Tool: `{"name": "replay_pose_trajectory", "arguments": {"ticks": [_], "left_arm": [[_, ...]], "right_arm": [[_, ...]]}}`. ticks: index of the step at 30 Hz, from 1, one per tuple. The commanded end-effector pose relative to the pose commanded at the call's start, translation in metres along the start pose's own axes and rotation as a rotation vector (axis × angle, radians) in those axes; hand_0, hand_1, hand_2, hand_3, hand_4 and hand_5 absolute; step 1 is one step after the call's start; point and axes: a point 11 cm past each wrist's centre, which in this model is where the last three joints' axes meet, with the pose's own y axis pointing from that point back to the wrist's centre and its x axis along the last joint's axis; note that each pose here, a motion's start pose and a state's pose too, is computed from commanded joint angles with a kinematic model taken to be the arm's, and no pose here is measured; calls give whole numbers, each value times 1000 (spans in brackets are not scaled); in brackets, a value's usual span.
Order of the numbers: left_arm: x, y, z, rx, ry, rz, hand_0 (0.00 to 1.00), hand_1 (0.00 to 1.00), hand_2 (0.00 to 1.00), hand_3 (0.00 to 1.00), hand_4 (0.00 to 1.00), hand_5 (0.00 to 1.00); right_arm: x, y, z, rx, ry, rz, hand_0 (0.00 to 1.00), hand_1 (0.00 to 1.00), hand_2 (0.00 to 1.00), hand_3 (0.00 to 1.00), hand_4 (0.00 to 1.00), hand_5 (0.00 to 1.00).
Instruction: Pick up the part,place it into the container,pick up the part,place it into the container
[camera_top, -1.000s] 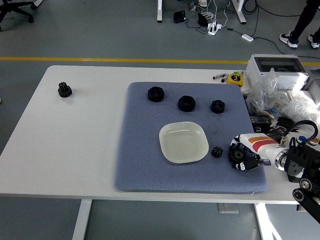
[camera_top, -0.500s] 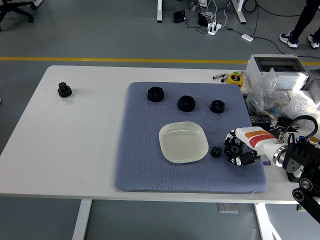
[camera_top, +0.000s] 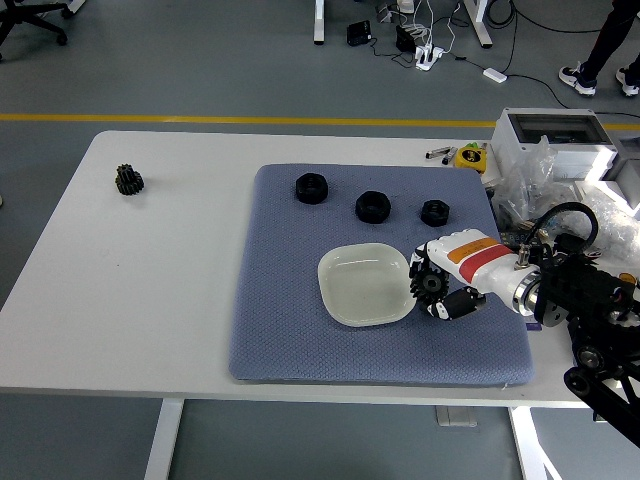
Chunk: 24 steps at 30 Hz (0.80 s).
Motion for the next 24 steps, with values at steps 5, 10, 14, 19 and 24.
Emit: {"name": "replay_pose_trajectory", "arguments": {"ticks": [5, 10, 14, 19, 24], "left_arm": [[-1, 0, -2, 4, 0, -3, 722, 720, 755, 611, 677, 577], [-1, 0, -3, 6, 0, -5, 722, 720, 755, 611, 677, 577], [-1, 0, -3, 6, 1, -5, 722, 720, 755, 611, 678, 578], [0, 0, -2, 5, 1, -4, 722, 720, 754, 610, 680, 579], [0, 0, -1, 4, 1, -3, 722, 719, 754, 611, 681, 579]], "right_arm": [[3, -16, -24, 60, 19, 0, 352, 394, 449, 459, 585, 34], [-3, -34, -45, 109, 49, -40, 352, 394, 449, 459, 585, 34], [-4, -46, -54, 124, 86, -72, 339, 396, 452, 461, 596, 46], [-2, -59, -58, 122, 93, -67, 328, 399, 459, 470, 573, 88], [2, -68, -58, 117, 114, -66, 303, 425, 514, 534, 693, 178]]}}
